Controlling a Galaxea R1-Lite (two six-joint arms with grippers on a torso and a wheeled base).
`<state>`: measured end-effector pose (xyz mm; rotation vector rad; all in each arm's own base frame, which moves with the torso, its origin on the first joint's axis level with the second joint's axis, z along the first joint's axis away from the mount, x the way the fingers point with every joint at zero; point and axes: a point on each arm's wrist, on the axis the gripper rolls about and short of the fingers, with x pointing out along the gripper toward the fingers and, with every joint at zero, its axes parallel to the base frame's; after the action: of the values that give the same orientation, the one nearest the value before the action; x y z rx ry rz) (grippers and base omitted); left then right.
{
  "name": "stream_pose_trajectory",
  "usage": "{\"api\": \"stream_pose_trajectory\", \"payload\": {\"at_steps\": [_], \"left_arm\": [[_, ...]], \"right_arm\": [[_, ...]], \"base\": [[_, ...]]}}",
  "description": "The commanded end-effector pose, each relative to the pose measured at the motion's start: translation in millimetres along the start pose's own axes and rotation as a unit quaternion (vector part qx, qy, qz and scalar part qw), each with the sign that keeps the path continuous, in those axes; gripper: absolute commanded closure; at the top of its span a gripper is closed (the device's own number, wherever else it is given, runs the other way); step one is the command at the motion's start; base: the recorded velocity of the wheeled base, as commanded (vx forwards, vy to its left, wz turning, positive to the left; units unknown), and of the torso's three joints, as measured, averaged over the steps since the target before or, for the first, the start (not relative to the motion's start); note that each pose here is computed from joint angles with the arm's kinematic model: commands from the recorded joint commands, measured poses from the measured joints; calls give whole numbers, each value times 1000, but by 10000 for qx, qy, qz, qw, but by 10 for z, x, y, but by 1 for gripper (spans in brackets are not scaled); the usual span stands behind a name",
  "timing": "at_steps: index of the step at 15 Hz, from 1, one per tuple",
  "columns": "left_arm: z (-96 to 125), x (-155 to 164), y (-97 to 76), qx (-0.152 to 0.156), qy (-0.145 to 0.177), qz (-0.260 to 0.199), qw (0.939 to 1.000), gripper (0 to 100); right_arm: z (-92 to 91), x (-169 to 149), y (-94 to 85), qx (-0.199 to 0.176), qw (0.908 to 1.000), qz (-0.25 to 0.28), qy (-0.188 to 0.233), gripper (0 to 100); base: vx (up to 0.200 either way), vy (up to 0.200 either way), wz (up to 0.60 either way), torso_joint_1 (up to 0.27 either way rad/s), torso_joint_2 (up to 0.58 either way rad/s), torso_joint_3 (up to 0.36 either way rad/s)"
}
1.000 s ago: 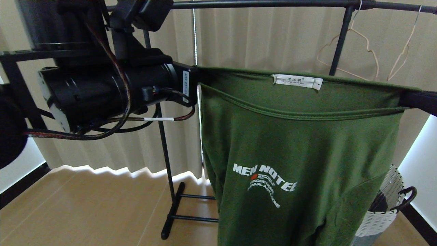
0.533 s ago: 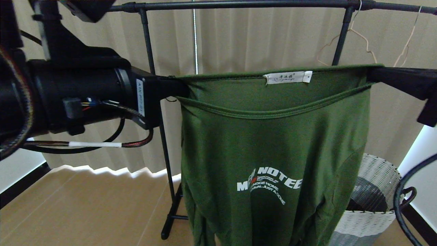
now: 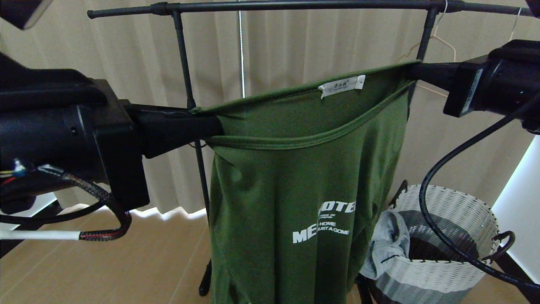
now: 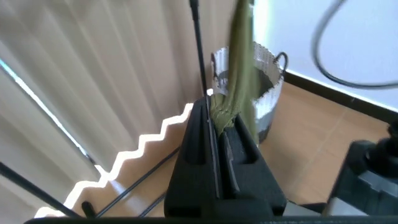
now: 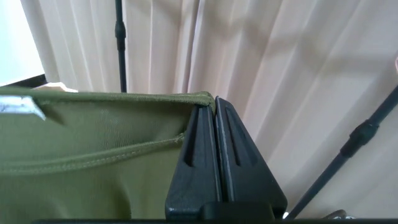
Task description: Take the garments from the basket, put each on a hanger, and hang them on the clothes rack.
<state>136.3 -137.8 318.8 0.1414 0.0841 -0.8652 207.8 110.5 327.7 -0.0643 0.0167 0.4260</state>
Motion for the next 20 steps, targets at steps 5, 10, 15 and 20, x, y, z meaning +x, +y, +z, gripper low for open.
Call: {"api": "stream_pose_trajectory", "payload": {"at_steps": [5, 10, 15, 20], "left_arm": [[37, -29, -2, 25, -90, 9, 10000, 100], [125, 116, 176, 134, -132, 399, 9990, 100], [224, 453, 390, 77, -106, 717, 9973, 100], [216, 440, 390, 68, -98, 724, 9973, 100]], "right_arm": [[-2, -127, -13, -15, 10000, -40, 7, 100], [111, -720, -61, -96, 9998, -51, -153, 100], [18, -1047, -70, -145, 9999, -3, -11, 100], [-37, -983, -61, -200, 9997, 21, 103, 100]], "base": [[0, 0, 0, 0, 0, 0], [0, 0, 0, 0, 0, 0], [0, 0, 0, 0, 0, 0], [0, 0, 0, 0, 0, 0]]}}
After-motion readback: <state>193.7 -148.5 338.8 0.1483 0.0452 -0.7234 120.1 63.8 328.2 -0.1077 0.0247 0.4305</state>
